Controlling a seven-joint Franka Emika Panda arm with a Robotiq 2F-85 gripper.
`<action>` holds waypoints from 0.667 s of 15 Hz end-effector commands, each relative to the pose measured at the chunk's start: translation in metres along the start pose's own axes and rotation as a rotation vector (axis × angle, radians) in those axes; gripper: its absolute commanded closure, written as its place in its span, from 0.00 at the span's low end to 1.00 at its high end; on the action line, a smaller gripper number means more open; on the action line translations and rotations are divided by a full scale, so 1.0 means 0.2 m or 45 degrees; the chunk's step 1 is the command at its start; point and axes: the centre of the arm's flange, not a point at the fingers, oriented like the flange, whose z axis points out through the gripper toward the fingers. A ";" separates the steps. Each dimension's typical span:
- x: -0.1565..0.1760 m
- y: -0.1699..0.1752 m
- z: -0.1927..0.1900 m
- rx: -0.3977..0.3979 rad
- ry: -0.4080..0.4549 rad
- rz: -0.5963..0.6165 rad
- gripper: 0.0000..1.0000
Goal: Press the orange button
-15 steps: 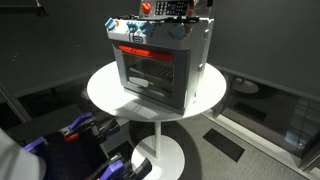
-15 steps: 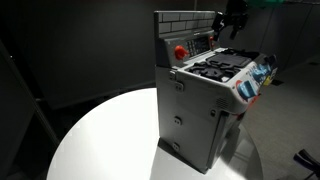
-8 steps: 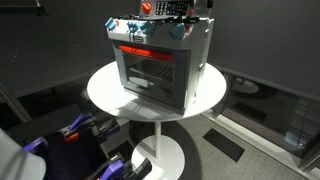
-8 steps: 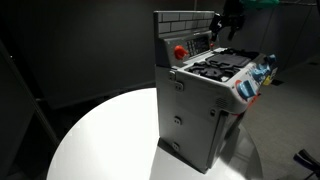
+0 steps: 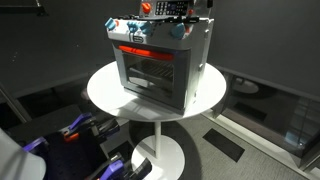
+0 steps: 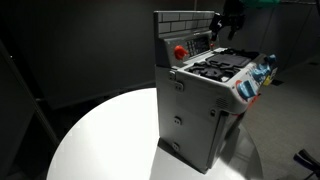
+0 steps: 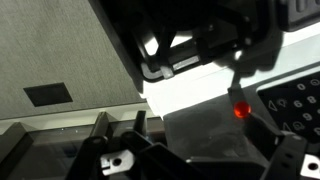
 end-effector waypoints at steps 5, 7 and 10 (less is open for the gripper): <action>-0.08 0.01 -0.14 0.015 0.011 -0.020 0.00; -0.09 0.02 -0.17 0.013 0.016 -0.020 0.00; -0.11 0.03 -0.19 0.012 -0.002 -0.018 0.00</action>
